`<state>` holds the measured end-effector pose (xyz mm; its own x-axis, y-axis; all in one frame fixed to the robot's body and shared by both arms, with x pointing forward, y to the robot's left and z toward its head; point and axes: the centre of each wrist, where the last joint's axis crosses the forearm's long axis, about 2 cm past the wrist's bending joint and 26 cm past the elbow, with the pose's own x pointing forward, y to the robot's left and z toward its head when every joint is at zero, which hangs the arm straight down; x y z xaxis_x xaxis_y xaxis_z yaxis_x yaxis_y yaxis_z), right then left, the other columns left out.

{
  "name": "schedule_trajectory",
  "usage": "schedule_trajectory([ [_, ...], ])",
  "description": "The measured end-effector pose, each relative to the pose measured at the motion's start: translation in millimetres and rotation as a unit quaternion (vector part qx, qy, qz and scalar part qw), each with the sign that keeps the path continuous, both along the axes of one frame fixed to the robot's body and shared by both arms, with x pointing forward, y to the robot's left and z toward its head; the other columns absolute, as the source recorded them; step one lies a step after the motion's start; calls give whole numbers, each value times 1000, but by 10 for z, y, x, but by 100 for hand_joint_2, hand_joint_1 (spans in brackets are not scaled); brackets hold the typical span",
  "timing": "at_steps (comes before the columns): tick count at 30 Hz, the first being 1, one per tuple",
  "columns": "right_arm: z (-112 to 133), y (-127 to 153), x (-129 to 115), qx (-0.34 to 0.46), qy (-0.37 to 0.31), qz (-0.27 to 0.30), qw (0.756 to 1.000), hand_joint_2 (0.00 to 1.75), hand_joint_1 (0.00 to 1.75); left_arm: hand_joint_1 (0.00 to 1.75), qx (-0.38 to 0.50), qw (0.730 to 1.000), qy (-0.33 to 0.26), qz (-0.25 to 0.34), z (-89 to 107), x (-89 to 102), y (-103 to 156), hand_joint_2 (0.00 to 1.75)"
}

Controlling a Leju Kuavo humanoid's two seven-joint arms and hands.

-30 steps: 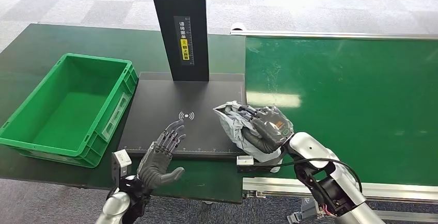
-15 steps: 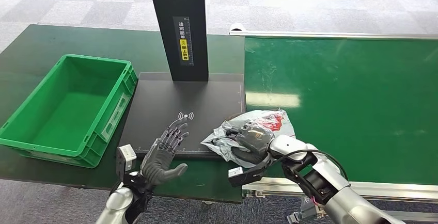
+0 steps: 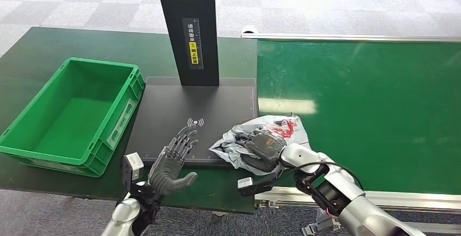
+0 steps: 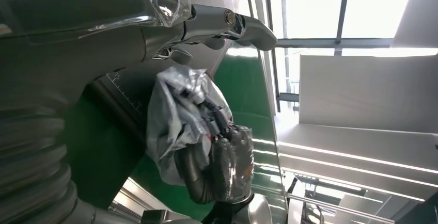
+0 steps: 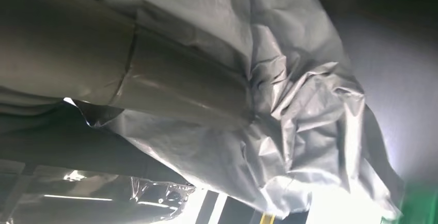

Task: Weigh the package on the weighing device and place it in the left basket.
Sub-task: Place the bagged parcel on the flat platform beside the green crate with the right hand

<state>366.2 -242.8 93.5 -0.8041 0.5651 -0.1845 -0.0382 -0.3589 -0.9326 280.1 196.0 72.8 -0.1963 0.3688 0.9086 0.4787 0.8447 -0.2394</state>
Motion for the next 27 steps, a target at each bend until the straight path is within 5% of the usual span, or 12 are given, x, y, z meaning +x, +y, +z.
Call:
schedule_trajectory([
  [8, 363, 91, 307, 102, -166, -31, 980, 0, 175, 0, -10, 1000, -1, 5, -32, -55, 6, 175],
  [15, 210, 575, 269, 54, -93, 25, 994, 0, 175, 0, -29, 999, -19, 4, 80, 84, -56, 175],
  [27, 287, 738, 368, 47, -106, -63, 991, 0, 175, 0, -34, 999, -14, -12, 87, 130, -145, 175],
])
